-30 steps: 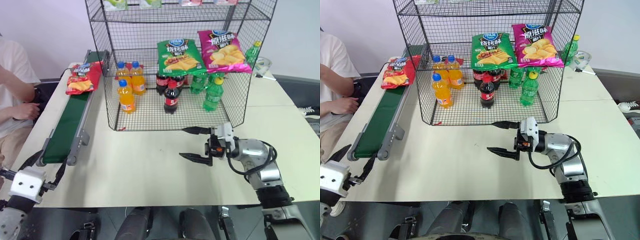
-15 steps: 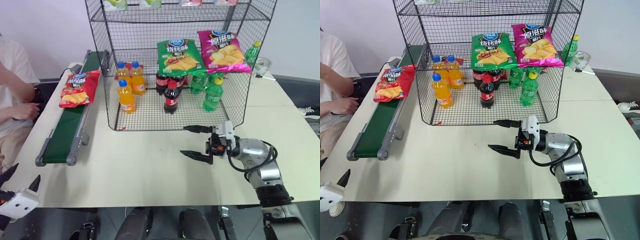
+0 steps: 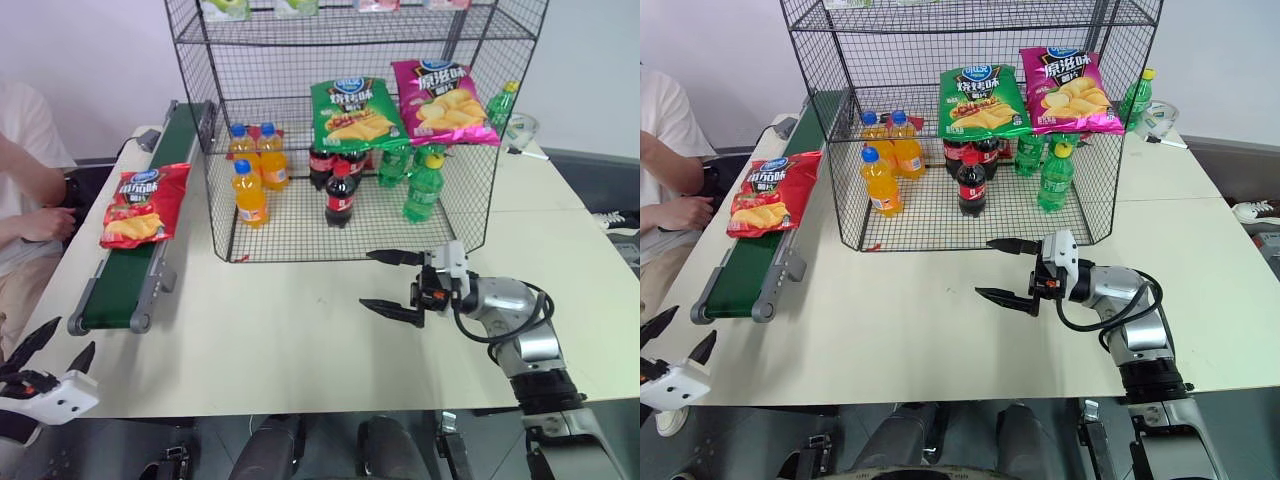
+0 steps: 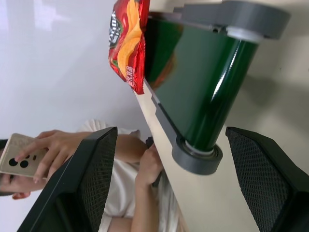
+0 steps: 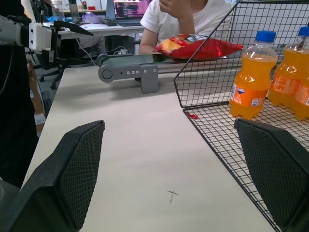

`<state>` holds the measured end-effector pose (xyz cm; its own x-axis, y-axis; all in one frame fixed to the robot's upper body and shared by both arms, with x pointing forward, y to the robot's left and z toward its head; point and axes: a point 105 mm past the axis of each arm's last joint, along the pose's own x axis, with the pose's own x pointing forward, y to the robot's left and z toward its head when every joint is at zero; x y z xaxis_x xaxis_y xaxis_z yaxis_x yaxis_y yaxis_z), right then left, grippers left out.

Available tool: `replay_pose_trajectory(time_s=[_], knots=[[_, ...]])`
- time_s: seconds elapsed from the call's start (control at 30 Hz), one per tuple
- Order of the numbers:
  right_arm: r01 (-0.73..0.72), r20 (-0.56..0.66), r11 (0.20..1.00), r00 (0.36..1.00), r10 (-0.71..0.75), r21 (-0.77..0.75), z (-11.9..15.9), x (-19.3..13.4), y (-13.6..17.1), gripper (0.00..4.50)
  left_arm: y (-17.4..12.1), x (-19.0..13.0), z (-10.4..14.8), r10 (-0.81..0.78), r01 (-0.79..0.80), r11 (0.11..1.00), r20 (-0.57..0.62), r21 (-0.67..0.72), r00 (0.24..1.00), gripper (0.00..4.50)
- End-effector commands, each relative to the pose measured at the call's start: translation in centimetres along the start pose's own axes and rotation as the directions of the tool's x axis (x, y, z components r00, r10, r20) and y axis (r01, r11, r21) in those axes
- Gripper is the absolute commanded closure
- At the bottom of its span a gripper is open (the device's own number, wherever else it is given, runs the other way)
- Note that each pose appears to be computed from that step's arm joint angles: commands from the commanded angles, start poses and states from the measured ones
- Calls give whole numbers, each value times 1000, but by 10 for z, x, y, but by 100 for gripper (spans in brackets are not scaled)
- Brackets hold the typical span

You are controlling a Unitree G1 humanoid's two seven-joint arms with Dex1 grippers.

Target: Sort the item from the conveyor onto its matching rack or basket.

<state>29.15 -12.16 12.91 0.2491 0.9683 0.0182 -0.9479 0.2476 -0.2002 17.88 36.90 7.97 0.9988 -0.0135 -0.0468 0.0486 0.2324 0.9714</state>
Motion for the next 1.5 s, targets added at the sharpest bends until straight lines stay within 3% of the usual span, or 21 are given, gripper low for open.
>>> replay_pose_trajectory(time_s=[0.03, 1.4, 1.5], knots=[[-1, 23, 999, 1000, 2, -39, 11, 0, 1, 0, 7, 4, 3, 22, -22, 999, 21, 25, 1000, 75], [20, 10, 999, 1000, -19, -38, 11, -2, 1, 0, 9, 29, 26, 71, -69, 997, 95, -21, 993, 75], [21, 9, 999, 1000, -21, -35, 11, -2, 0, 0, 10, 30, 27, 75, -73, 997, 98, -32, 992, 158]])
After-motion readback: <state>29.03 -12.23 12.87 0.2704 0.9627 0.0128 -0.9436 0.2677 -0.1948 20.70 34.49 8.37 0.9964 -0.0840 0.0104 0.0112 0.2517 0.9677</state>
